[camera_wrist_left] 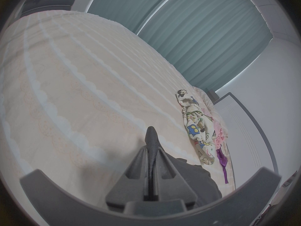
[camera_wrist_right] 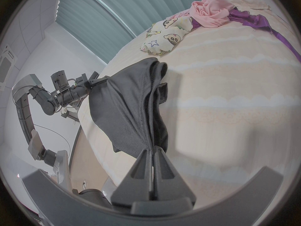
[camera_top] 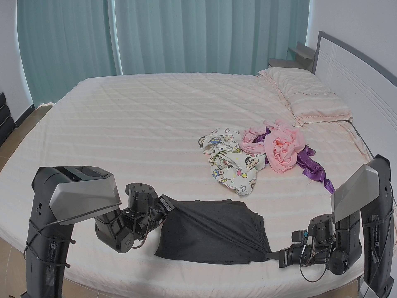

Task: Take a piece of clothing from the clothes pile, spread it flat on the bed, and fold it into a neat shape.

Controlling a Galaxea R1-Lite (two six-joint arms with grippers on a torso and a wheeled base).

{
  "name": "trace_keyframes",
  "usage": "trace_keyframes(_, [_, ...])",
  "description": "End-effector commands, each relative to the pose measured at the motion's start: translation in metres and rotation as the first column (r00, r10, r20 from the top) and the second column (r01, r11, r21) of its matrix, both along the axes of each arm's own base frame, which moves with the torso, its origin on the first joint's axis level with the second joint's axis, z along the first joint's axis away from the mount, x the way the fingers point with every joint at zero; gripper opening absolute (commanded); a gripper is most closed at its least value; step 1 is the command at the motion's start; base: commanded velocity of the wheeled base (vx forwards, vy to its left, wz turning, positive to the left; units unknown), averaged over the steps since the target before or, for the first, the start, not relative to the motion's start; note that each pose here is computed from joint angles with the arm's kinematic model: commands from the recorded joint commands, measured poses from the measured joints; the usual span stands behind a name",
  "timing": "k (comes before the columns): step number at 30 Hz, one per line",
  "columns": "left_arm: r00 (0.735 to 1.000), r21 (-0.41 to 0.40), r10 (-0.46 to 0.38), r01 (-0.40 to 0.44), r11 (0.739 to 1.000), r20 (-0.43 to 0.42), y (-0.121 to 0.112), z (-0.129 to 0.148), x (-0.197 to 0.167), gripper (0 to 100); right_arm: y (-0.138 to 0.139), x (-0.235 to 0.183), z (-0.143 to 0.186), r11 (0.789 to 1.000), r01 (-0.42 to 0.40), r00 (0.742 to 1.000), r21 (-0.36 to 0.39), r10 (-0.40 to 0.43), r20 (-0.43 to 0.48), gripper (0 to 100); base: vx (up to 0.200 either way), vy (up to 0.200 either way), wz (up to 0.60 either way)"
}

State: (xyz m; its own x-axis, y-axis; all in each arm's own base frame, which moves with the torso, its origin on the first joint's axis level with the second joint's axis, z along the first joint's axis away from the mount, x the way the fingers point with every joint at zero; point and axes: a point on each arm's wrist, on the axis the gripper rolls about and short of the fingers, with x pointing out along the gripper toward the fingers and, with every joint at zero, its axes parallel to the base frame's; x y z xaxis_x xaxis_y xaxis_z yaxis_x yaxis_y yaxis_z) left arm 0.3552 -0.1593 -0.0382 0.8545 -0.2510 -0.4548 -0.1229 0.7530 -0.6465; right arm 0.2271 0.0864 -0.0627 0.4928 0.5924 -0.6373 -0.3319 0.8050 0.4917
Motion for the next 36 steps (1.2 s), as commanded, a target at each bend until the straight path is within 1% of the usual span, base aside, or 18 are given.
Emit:
trace_keyframes(1, [1.0, 0.008, 0.005, -0.004, 1.0, -0.013, 0.002, -0.006, 0.001, 0, -0.001, -0.002, 0.001, 1.0, 0.0, 1.0, -0.001, 0.0, 0.002, 0, 0.0, 0.0, 0.0])
trace_keyframes(2, [1.0, 0.008, 0.003, -0.003, 1.0, -0.014, 0.002, -0.006, 0.001, 100, -0.001, -0.001, 0.001, 1.0, -0.001, 1.0, 0.0, 0.001, 0.003, 0, 0.0, 0.0, 0.0])
trace_keyframes(3, [1.0, 0.008, 0.002, -0.002, 1.0, -0.014, 0.001, -0.006, 0.001, 100, 0.0, 0.0, 0.001, 1.0, -0.001, 1.0, 0.001, 0.001, 0.008, 100, 0.0, 0.0, 0.0])
trace_keyframes(11, [1.0, -0.005, 0.012, -0.012, 1.0, -0.015, 0.006, 0.0, -0.003, 100, 0.002, 0.007, 0.002, 1.0, 0.002, 0.999, 0.018, -0.003, 0.036, 100, 0.0, 0.0, 0.0])
trace_keyframes(14, [1.0, -0.04, 0.011, -0.011, 0.999, -0.005, 0.031, 0.02, -0.015, 100, -0.001, 0.009, 0.006, 1.0, 0.019, 0.999, 0.024, -0.021, 0.047, 100, 0.0, 0.0, 0.0])
trace_keyframes(17, [0.997, -0.101, -0.075, 0.075, 0.992, 0.006, 0.051, 0.03, -0.033, 100, -0.005, 0.012, 0.008, 0.999, 0.033, 0.998, 0.029, -0.035, 0.058, 100, 0.0, 0.0, 0.0])
trace_keyframes(18, [0.986, -0.133, -0.165, 0.165, 0.977, 0.018, 0.065, 0.033, -0.053, 100, -0.005, 0.013, 0.009, 0.999, 0.037, 0.997, 0.031, -0.039, 0.062, 100, 0.0, 0.0, 0.0])
trace_keyframes(19, [0.972, -0.132, -0.233, 0.235, 0.963, 0.036, 0.072, 0.033, -0.065, 100, -0.005, 0.013, 0.009, 0.999, 0.037, 0.997, 0.032, -0.039, 0.063, 100, 0.0, 0.0, 0.0])
trace_keyframes(20, [0.972, -0.132, -0.233, 0.235, 0.963, 0.036, 0.072, 0.033, -0.065, 100, -0.005, 0.013, 0.009, 0.999, 0.037, 0.997, 0.032, -0.039, 0.063, 100, 0.0, 0.0, 0.0])
trace_keyframes(21, [0.936, -0.097, -0.35, 0.352, 0.931, 0.039, 0.083, 0.029, -0.082, 100, -0.005, 0.013, 0.009, 0.999, 0.04, 0.997, 0.035, -0.042, 0.057, 100, 0.0, 0.0, 0.0])
trace_keyframes(22, [0.907, -0.064, -0.42, 0.421, 0.905, 0.027, 0.085, 0.024, -0.089, 100, -0.005, 0.013, 0.009, 0.999, 0.04, 0.997, 0.035, -0.042, 0.057, 100, 0.0, 0.0, 0.0])
trace_keyframes(24, [0.869, -0.021, -0.495, 0.495, 0.868, 0.024, 0.085, 0.019, -0.094, 100, -0.004, 0.013, 0.009, 0.998, 0.039, 0.998, 0.04, -0.041, 0.056, 100, 0.0, 0.0, 0.0])
trace_keyframes(25, [0.857, 0.006, -0.515, 0.515, 0.857, 0.011, 0.084, 0.014, -0.096, 100, -0.004, 0.013, 0.009, 0.998, 0.041, 0.998, 0.039, -0.043, 0.055, 100, 0.0, 0.0, 0.0])
trace_keyframes(28, [0.833, 0.03, -0.553, 0.553, 0.833, -0.01, 0.078, 0.005, -0.099, 100, -0.004, 0.013, 0.009, 0.998, 0.041, 0.998, 0.039, -0.043, 0.055, 100, 0.0, 0.0, 0.0])
trace_keyframes(29, [0.818, 0.044, -0.575, 0.575, 0.817, -0.021, 0.073, -0.001, -0.1, 100, -0.004, 0.013, 0.01, 0.998, 0.041, 0.997, 0.04, -0.043, 0.056, 100, 0.0, 0.0, 0.0])
trace_keyframes(30, [0.81, 0.052, -0.585, 0.586, 0.809, -0.032, 0.07, -0.005, -0.101, 100, -0.004, 0.013, 0.01, 0.998, 0.039, 0.997, 0.041, -0.041, 0.059, 100, 0.0, 0.0, 0.0])
trace_keyframes(32, [0.807, 0.071, -0.589, 0.59, 0.804, -0.039, 0.067, -0.009, -0.101, 100, -0.003, 0.013, 0.011, 0.998, 0.038, 0.997, 0.041, -0.04, 0.061, 100, 0.0, 0.0, 0.0])
trace_keyframes(36, [0.824, 0.143, -0.564, 0.565, 0.813, -0.051, 0.05, -0.022, -0.095, 100, -0.003, 0.012, 0.011, 0.999, 0.035, 0.998, 0.041, -0.037, 0.059, 100, 0.0, 0.0, 0.0])
